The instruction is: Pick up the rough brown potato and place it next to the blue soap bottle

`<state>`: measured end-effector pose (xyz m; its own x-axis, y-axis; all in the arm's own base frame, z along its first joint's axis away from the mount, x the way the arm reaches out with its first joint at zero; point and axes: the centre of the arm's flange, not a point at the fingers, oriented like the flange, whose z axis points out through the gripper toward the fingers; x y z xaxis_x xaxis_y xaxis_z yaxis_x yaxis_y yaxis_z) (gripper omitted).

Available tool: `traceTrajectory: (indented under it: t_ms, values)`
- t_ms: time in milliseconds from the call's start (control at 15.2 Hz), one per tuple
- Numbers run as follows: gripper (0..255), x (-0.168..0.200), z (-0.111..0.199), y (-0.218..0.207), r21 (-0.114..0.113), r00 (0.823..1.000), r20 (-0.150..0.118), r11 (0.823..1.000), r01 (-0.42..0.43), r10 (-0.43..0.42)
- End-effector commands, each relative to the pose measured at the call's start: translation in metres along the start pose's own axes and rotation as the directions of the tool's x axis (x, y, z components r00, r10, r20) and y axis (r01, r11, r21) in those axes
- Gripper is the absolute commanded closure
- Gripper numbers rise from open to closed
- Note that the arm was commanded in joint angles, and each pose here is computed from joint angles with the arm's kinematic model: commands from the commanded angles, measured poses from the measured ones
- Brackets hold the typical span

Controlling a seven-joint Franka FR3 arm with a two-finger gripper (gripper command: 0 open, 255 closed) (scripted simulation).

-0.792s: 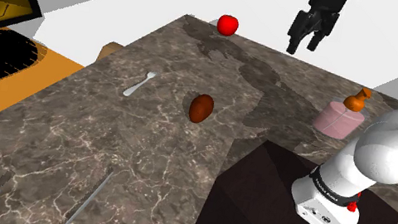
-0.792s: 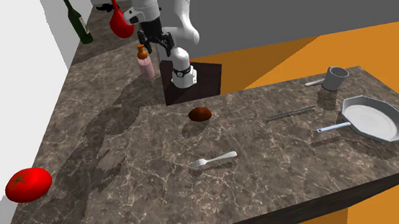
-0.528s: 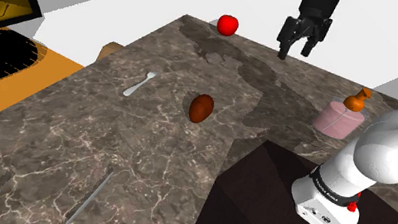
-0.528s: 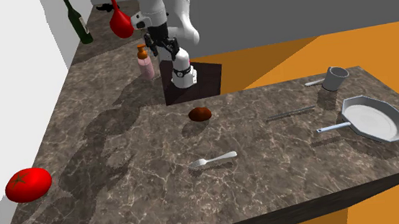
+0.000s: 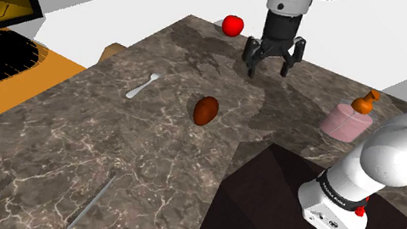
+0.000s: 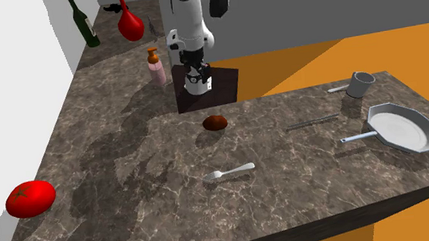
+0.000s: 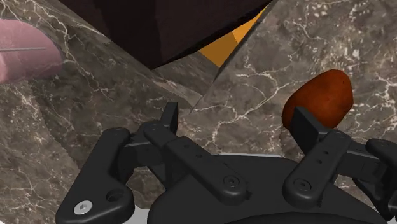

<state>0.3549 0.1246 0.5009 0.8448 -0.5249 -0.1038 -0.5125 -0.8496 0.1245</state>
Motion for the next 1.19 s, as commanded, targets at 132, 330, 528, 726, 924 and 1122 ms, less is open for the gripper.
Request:
traceTrajectory:
  t_ms: [132, 330, 528, 726, 924, 1122]
  values:
    - [0, 0.007, 0.027, -0.054, -0.039, 0.986, 0.019, 0.986, -0.165, 0.165]
    - [0, 0.016, 0.048, -0.091, -0.071, 0.959, 0.028, 0.958, -0.28, 0.282]
    - [0, 0.029, 0.07, -0.126, -0.103, 0.918, 0.034, 0.915, -0.39, 0.395]
    - [0, 0.046, 0.093, -0.159, -0.136, 0.864, 0.036, 0.859, -0.494, 0.502]
    - [0, 0.062, 0.113, -0.182, -0.161, 0.813, 0.035, 0.806, -0.57, 0.582]
    - [0, 0.06, 0.128, -0.181, -0.161, 0.813, 0.035, 0.806, -0.57, 0.582]
